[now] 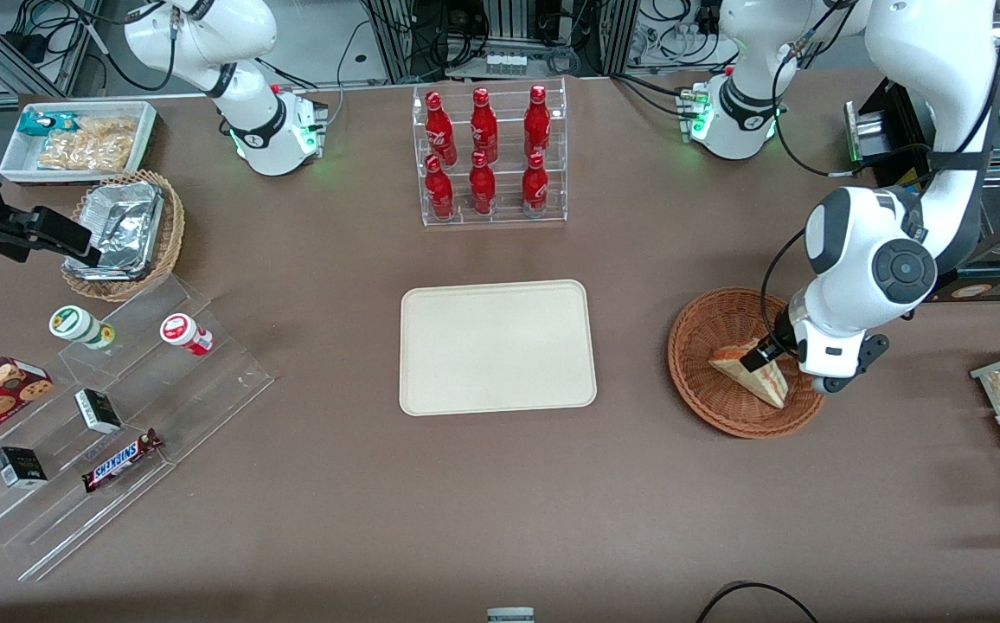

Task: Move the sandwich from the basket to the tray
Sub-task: 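Lower the left gripper and close it on the sandwich, then lift the sandwich and carry it over the cream tray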

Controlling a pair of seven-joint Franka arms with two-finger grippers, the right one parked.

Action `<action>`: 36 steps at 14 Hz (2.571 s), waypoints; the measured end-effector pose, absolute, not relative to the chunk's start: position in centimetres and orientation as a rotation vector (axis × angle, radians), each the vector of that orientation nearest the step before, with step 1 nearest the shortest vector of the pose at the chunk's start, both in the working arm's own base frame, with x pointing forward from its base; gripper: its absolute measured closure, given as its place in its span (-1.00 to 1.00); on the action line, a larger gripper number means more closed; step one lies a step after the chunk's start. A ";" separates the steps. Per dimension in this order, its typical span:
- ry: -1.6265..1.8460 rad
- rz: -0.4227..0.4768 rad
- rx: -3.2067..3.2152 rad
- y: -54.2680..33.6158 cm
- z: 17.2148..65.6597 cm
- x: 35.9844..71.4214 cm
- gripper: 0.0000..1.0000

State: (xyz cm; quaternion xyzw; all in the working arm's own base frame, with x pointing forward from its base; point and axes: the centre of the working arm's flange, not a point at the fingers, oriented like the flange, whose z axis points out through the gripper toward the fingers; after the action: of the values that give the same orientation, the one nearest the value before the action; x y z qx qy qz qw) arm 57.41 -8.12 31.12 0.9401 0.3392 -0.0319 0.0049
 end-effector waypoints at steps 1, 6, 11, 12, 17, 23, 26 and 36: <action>1.113 -0.080 2.919 -8.2 30.6 57.5 -0.99; 1.221 -0.073 2.865 -8.2 27.1 57.3 -0.99; 1.238 -0.100 2.864 -8.1 25.4 57.0 -0.44; 1.240 -0.100 2.863 -8.0 25.4 57.0 -0.19; 1.239 -0.139 2.885 -7.8 30.6 58.9 0.40; 0.963 -0.128 2.986 -18.4 44.0 60.0 0.69; 0.718 -0.166 3.065 -28.4 42.1 57.1 0.69; 0.177 -0.068 3.099 -49.4 28.5 49.5 0.67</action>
State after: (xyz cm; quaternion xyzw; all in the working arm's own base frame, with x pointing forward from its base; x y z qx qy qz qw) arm 49.53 -49.42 28.52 0.9980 0.0569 -0.0220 0.0185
